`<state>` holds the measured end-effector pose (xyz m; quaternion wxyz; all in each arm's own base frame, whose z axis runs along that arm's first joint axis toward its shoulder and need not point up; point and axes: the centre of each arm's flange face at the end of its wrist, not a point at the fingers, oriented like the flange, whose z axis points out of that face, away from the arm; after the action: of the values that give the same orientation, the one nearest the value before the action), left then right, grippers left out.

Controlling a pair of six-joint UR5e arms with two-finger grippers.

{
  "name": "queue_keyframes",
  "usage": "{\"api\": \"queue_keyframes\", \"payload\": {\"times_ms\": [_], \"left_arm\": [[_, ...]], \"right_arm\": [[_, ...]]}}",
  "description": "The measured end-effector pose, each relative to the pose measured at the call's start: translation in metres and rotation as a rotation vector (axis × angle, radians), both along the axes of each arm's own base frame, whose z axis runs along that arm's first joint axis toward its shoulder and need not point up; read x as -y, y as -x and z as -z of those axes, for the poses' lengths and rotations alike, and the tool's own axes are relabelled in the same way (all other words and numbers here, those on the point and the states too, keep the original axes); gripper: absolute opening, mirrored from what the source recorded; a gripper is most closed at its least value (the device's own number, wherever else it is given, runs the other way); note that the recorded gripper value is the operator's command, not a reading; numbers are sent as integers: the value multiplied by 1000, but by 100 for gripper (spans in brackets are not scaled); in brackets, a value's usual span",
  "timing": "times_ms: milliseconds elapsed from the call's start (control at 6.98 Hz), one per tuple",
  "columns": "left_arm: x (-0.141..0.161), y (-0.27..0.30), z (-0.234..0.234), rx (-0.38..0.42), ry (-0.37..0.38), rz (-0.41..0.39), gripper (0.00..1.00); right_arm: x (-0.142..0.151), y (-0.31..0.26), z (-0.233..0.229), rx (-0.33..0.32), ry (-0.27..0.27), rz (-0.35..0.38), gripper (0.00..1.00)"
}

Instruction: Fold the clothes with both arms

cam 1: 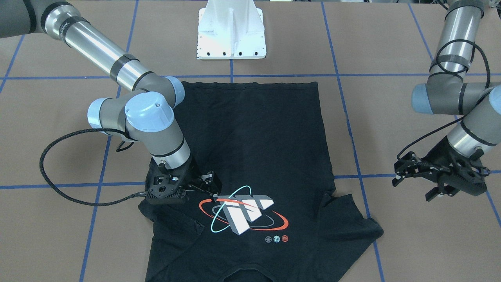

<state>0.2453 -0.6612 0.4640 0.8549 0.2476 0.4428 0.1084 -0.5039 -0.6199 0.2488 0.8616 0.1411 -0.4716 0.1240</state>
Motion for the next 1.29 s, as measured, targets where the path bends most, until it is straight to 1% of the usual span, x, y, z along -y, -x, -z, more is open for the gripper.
{"api": "queue_keyframes", "payload": {"times_ms": [286, 430, 573, 859, 1002, 1289], "left_arm": [[40, -22, -16, -23, 107, 61, 86], [53, -30, -24, -47, 154, 91, 86], [60, -35, -35, -69, 183, 111, 78], [66, -54, -45, -92, 205, 113, 60], [66, -64, -42, -102, 214, 111, 47], [62, -80, -43, -121, 223, 104, 44]], "right_arm": [[-32, -35, -17, 23, -18, 7, 100], [-45, -48, -26, 28, -26, 11, 100], [-52, -53, -31, 28, -31, 14, 100], [-57, -53, -36, 24, -34, 19, 100], [-58, -52, -36, 23, -34, 20, 100], [-58, -52, -37, 22, -34, 21, 100]]}}
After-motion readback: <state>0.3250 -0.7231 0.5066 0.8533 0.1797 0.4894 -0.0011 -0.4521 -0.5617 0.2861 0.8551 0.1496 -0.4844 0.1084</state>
